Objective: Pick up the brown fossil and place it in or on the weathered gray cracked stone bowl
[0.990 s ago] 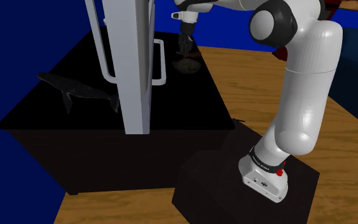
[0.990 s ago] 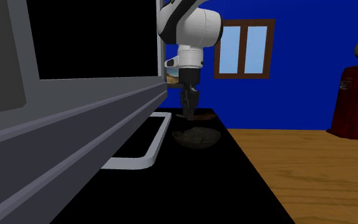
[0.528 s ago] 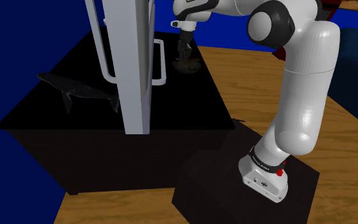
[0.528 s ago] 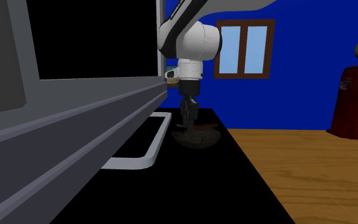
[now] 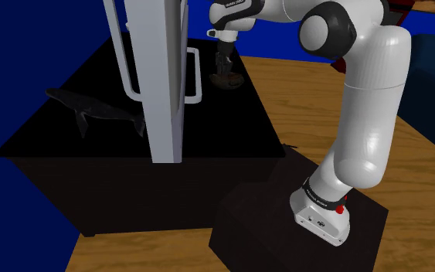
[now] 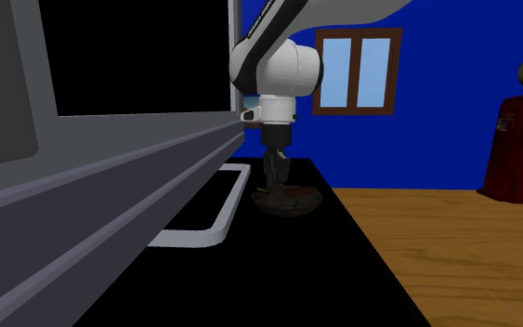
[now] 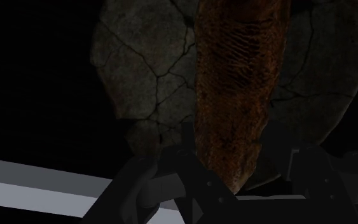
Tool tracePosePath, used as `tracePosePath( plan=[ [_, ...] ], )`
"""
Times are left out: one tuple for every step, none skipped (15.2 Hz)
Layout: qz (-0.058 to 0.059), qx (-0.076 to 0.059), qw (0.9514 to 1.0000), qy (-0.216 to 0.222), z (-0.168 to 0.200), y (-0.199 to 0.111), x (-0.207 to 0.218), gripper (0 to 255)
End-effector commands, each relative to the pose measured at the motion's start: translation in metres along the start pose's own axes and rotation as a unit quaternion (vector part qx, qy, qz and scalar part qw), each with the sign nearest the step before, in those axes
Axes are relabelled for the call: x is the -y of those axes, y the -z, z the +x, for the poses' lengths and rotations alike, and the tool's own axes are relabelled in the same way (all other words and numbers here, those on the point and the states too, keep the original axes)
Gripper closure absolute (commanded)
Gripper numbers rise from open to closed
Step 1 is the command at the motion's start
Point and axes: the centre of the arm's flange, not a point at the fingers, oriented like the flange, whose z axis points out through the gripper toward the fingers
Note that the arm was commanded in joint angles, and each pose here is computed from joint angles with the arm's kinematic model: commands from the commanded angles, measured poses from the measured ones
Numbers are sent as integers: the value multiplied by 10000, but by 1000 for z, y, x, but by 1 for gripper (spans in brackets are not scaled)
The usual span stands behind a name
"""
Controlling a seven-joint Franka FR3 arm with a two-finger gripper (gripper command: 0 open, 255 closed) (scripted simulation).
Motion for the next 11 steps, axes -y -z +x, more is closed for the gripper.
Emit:
tracePosePath(
  plan=[
    [-1,0,10000,0,0,0,0,255],
    [0,0,10000,0,0,0,0,255],
    [0,0,10000,0,0,0,0,0],
    [0,0,10000,0,0,0,0,0],
    [0,0,10000,0,0,0,0,0],
    [0,0,10000,0,0,0,0,0],
    [0,0,10000,0,0,0,0,0],
    [0,0,10000,0,0,0,0,0],
    [-1,0,10000,0,0,13,0,0],
    [-1,0,10000,0,0,26,0,0],
    [-1,0,10000,0,0,40,0,0]
  ],
)
